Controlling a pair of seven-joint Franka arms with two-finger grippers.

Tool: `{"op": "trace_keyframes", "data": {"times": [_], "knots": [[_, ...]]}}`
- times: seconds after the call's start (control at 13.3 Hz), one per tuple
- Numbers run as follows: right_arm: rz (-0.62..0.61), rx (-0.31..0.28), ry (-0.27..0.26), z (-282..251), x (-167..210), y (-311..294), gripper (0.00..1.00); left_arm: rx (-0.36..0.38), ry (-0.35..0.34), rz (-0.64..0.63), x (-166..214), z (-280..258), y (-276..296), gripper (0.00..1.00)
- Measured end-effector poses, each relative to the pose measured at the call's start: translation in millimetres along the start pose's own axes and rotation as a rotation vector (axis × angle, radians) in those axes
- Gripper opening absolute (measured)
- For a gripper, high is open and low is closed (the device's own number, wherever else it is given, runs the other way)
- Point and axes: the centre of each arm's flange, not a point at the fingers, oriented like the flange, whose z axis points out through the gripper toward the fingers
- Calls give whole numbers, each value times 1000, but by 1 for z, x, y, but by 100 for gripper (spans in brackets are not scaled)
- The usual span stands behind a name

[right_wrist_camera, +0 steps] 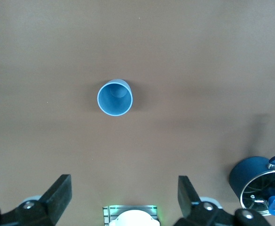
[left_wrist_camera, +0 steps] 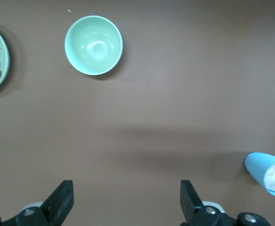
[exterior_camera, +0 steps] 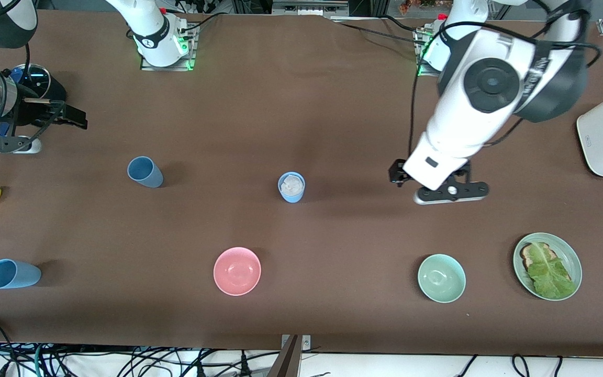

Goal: Stack blue cups with both arms
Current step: 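Withdraw the left gripper while the right gripper reaches the empty cup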

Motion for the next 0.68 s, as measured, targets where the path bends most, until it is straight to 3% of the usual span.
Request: {"op": "trace_keyframes", "data": {"times": [0.3, 0.68], "knots": [[-8, -2, -35, 31, 18, -5, 100, 23, 24, 8, 1, -36, -51, 100], [-42, -1, 12, 134, 46, -25, 100, 17, 48, 58, 17, -63, -155, 100]]}}
